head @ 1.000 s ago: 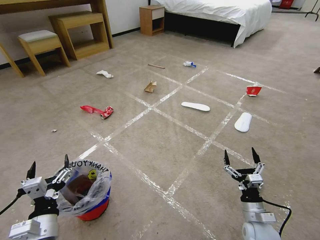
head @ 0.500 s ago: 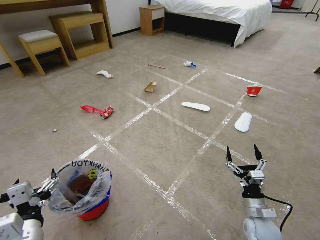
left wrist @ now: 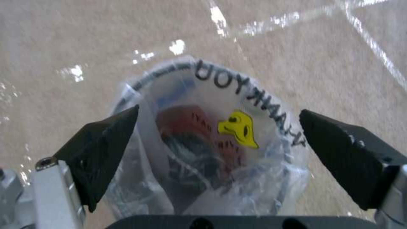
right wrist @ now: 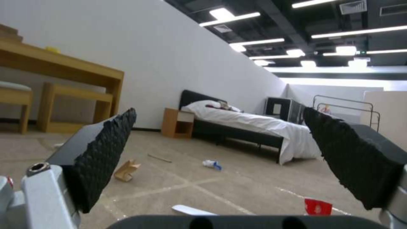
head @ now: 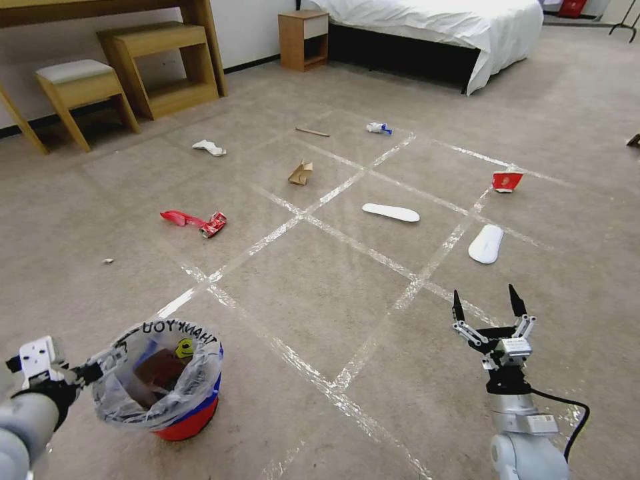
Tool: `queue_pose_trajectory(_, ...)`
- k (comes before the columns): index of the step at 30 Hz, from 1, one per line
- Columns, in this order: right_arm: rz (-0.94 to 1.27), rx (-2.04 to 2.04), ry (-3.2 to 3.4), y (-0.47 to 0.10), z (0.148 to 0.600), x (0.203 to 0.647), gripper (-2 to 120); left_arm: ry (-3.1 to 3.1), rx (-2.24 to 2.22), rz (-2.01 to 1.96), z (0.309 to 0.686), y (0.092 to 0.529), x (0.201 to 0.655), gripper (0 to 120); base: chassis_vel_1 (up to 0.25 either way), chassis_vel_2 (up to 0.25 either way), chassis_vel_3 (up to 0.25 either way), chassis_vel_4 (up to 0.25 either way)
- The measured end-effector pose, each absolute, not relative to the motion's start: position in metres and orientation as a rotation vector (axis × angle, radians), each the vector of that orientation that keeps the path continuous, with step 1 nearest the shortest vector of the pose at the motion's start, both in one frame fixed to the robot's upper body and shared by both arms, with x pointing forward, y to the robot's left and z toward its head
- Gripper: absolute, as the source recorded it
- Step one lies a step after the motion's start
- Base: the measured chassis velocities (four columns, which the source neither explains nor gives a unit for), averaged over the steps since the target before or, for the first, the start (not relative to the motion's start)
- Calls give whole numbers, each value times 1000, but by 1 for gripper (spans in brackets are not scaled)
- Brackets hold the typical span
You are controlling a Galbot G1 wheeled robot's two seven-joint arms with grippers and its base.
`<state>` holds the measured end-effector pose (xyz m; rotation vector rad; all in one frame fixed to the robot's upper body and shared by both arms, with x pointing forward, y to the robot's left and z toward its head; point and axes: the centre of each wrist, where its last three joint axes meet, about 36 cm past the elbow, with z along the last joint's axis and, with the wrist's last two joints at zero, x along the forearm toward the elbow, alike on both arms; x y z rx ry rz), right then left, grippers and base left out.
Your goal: Pick up the trash bin and place the garbage on the floor into it.
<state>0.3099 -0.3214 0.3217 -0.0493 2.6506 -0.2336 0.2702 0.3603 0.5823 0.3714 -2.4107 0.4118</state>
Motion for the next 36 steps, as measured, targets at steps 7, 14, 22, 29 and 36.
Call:
queue_pose_trajectory(7, -235, -55, 2650, -319, 323, 309, 100, -2314, 300, 490, 589, 378, 298, 100, 0, 0, 0, 0)
queue_pose_trajectory(14, -232, -60, 2651, -315, 323, 310, 100, -2234, 343, 511, 578, 401, 319, 100, 0, 0, 0, 0)
queue_pose_trajectory(22, -225, -56, 2654, -313, 321, 310, 100, -2184, 431, 495, 561, 413, 321, 100, 0, 0, 0, 0)
queue_pose_trajectory(29, -227, -56, 2655, -315, 320, 310, 100, -2176, 491, 453, 553, 416, 320, 100, 0, 0, 0, 0)
queue_pose_trajectory(36, -223, -65, 2648, -315, 321, 314, 100, -2144, 513, 467, 535, 417, 318, 100, 0, 0, 0, 0)
